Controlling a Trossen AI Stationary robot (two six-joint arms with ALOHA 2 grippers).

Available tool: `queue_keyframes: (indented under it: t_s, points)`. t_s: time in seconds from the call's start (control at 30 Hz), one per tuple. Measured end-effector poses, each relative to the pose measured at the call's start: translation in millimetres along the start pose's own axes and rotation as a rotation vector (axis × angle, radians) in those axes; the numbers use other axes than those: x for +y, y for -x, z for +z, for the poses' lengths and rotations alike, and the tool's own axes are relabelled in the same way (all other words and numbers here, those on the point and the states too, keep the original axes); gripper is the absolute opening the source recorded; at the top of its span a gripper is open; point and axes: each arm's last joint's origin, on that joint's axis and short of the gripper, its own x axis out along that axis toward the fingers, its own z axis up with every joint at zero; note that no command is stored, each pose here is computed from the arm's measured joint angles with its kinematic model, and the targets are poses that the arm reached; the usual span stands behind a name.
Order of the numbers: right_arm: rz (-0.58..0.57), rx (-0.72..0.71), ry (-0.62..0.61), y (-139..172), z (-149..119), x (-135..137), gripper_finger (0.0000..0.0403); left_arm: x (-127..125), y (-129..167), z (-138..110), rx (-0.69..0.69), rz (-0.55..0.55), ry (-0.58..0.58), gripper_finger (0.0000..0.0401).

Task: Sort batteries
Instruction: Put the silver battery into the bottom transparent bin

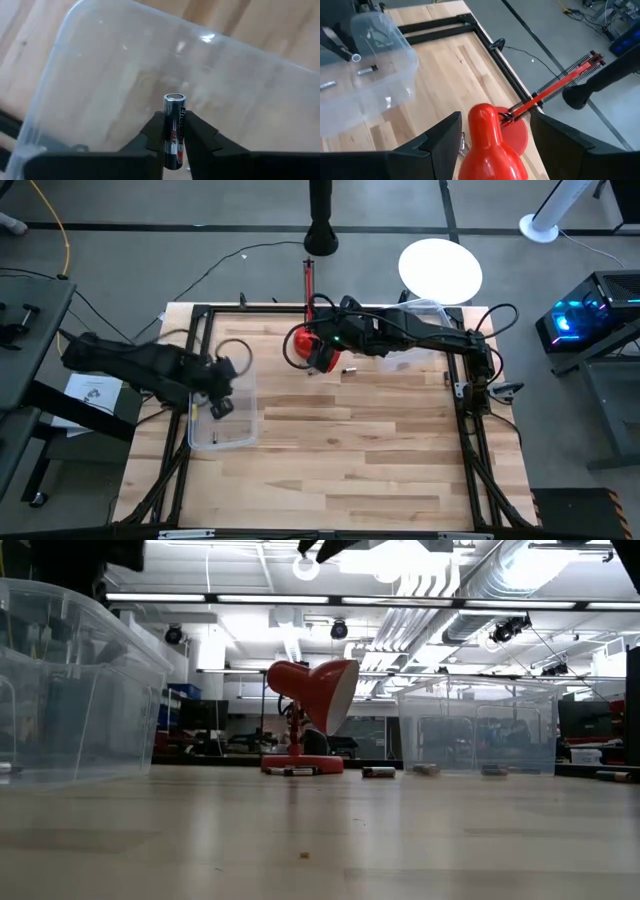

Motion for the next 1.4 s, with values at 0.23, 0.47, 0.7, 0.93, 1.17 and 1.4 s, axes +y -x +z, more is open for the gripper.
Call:
queue_keyframes:
  t_s: [0.23,0.47,0.7,0.93,1.17,1.4]
  points:
    - [0.021,0.142,0.051,30,-17,-10,0.0231,-16,-10,13,-0.03,-0.075,-0.067,0.0177]
    - [0.043,0.374,0.114,43,-47,3,0.0231,-3,12,16,-0.219,-0.176,0.009,0.0233]
    - [0.174,0.526,0.221,-6,-114,25,0.0231,8,38,19,-0.495,-0.252,0.099,0.0235]
    - [0.157,0.382,0.01,-72,-171,-6,0.0231,6,45,26,-0.615,-0.243,0.102,0.0236]
    - [0.148,0.473,0.212,-124,-206,-20,0.0231,-1,45,38,-0.693,-0.239,0.099,0.0236]
    - [0.197,0.5,0.337,-150,-217,-28,0.0231,-4,42,41,-0.686,-0.24,0.108,0.0236]
